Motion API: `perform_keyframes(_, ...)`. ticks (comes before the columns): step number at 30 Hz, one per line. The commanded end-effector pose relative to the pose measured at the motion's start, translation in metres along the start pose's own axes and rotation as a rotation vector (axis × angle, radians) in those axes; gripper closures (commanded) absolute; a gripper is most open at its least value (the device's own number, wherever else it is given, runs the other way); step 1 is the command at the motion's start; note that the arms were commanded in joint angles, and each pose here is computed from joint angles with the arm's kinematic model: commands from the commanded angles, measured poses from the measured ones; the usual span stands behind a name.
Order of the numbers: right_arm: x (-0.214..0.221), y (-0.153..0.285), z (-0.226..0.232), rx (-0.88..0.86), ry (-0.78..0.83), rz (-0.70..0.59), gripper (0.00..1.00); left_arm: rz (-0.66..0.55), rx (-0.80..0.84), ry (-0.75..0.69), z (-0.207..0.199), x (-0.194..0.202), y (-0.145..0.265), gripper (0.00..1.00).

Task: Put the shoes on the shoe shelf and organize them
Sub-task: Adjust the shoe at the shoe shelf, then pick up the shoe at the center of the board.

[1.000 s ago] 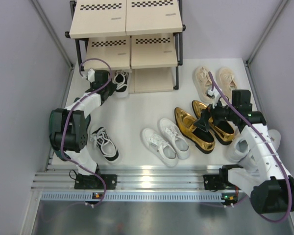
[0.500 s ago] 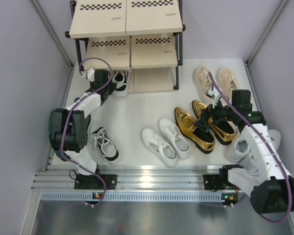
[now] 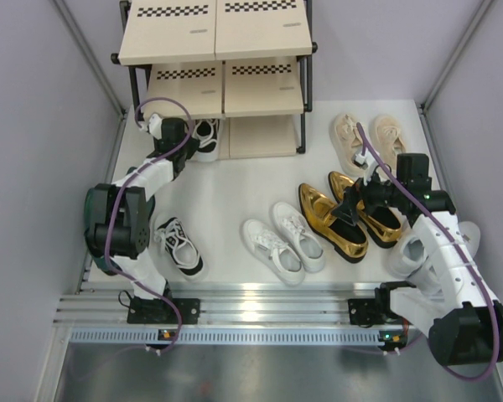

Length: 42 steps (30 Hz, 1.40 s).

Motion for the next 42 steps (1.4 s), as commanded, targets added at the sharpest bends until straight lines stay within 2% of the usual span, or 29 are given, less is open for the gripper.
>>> perform_keyframes(1, -0.004, 0.004, -0.002, 0.014, 0.036, -0.021, 0.01, -0.012, 0.129, 0.030, -0.025, -0.004, -0.003, 0.81)
perform_keyframes(4, -0.004, 0.004, -0.001, 0.012, 0.036, -0.023, 0.00, -0.008, 0.123, 0.033, -0.025, -0.005, -0.002, 0.65)
perform_keyframes(6, -0.004, 0.004, -0.001, 0.013, 0.038, -0.022, 0.00, -0.001, 0.127, 0.032, -0.027, -0.005, 0.002, 0.60)
perform_keyframes(7, -0.003, 0.004, -0.001, 0.013, 0.034, -0.020, 0.01, 0.003, 0.132, 0.032, -0.029, -0.005, 0.004, 0.52)
perform_keyframes(11, -0.003, 0.004, -0.002, 0.014, 0.036, -0.021, 0.01, 0.002, 0.132, 0.031, -0.032, -0.010, 0.018, 0.37)
perform_keyframes(14, -0.002, 0.004, -0.001, 0.013, 0.039, -0.018, 0.01, 0.000, 0.139, 0.002, -0.034, -0.014, 0.032, 0.28)
perform_keyframes(17, -0.002, 0.005, 0.000, 0.006, 0.056, -0.017, 0.01, -0.016, 0.149, -0.048, -0.044, -0.026, 0.066, 0.22)
perform_keyframes(19, -0.003, 0.006, 0.001, 0.002, 0.072, -0.016, 0.01, 0.014, 0.056, -0.089, -0.028, -0.026, 0.085, 0.20)
perform_keyframes(21, -0.003, 0.006, 0.002, -0.017, 0.102, -0.015, 0.01, 0.018, 0.057, -0.093, -0.029, -0.032, 0.118, 0.19)
perform_keyframes(24, -0.003, 0.007, 0.007, -0.075, 0.145, -0.003, 0.00, 0.114, -0.075, -0.033, 0.012, -0.019, 0.168, 0.19)
perform_keyframes(25, -0.005, 0.007, 0.009, -0.093, 0.159, -0.003, 0.01, 0.150, -0.113, 0.046, 0.022, -0.012, 0.182, 0.19)
perform_keyframes(26, -0.003, 0.007, 0.012, -0.121, 0.165, 0.009, 0.01, 0.191, -0.204, 0.077, 0.055, -0.002, 0.206, 0.19)
perform_keyframes(28, -0.002, 0.000, 0.016, -0.168, 0.171, 0.028, 0.01, 0.231, -0.287, 0.207, 0.080, 0.011, 0.229, 0.18)
perform_keyframes(30, 0.000, -0.008, 0.021, -0.202, 0.178, 0.050, 0.01, 0.298, -0.402, 0.281, 0.119, 0.028, 0.261, 0.19)
perform_keyframes(33, -0.002, -0.026, 0.036, -0.280, 0.214, 0.059, 0.01, 0.315, -0.528, 0.350, 0.144, 0.034, 0.289, 0.20)
perform_keyframes(36, -0.003, -0.037, 0.041, -0.326, 0.206, 0.069, 0.01, 0.327, -0.596, 0.325, 0.141, 0.032, 0.296, 0.21)
perform_keyframes(42, -0.015, -0.048, 0.047, -0.378, 0.221, 0.051, 0.01, 0.353, -0.760, 0.203, 0.149, 0.034, 0.280, 0.22)
Point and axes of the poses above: each gripper's point midway between its finger pads, its own y axis back along the fingers, its own z axis along the line the jaws close on, x = y × z, the point moved 6 cm from there along y, back along the fingers, and after that the axes turned 15 degrees about y, right-handed, at the moved point
